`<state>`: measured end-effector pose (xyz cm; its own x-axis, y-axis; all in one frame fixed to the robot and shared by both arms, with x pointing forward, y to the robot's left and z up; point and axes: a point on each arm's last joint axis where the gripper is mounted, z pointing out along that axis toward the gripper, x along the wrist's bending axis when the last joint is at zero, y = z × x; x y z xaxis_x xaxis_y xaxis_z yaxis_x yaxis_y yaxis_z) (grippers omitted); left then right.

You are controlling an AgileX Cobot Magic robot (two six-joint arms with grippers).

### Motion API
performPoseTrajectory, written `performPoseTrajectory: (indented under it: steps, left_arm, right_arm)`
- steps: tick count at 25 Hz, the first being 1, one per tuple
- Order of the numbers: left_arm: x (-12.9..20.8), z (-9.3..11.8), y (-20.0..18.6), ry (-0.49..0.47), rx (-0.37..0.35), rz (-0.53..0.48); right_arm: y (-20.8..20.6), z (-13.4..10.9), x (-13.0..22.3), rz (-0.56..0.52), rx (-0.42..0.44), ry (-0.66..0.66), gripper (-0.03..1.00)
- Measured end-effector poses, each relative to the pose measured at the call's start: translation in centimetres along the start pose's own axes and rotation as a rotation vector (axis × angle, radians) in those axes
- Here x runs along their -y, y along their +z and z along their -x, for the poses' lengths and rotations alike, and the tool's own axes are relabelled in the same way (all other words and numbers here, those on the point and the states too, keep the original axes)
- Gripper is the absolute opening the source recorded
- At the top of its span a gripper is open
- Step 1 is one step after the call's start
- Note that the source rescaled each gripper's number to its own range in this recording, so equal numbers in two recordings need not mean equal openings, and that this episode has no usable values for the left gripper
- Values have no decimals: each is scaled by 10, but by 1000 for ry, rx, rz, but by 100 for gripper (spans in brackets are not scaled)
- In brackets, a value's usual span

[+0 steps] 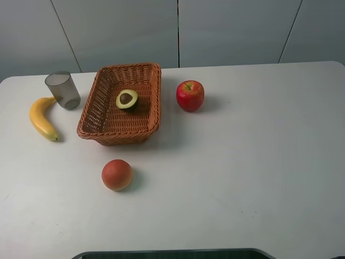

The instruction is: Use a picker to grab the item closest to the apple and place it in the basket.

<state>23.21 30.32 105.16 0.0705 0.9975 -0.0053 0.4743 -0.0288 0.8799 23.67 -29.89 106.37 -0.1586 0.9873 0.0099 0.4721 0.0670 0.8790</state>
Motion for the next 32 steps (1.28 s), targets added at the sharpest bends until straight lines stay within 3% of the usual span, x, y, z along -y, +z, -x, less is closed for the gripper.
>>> performPoseTrajectory:
  steps: [7, 17, 21, 27, 32]
  left_arm:
    - [0, 0, 0, 0, 0, 0]
    - [0, 0, 0, 0, 0, 0]
    - [0, 0, 0, -2, 0, 0]
    - [0, 0, 0, -2, 0, 0]
    - [0, 0, 0, -2, 0, 0]
  right_arm:
    - [-1, -7, 11, 8, -82, -16, 100]
    - [-1, -7, 12, 8, -86, -21, 100]
    - [-1, -7, 12, 7, -80, 4, 100]
    - [0, -8, 11, 10, 17, 58, 100]
    - [0, -8, 11, 11, 38, 69, 100]
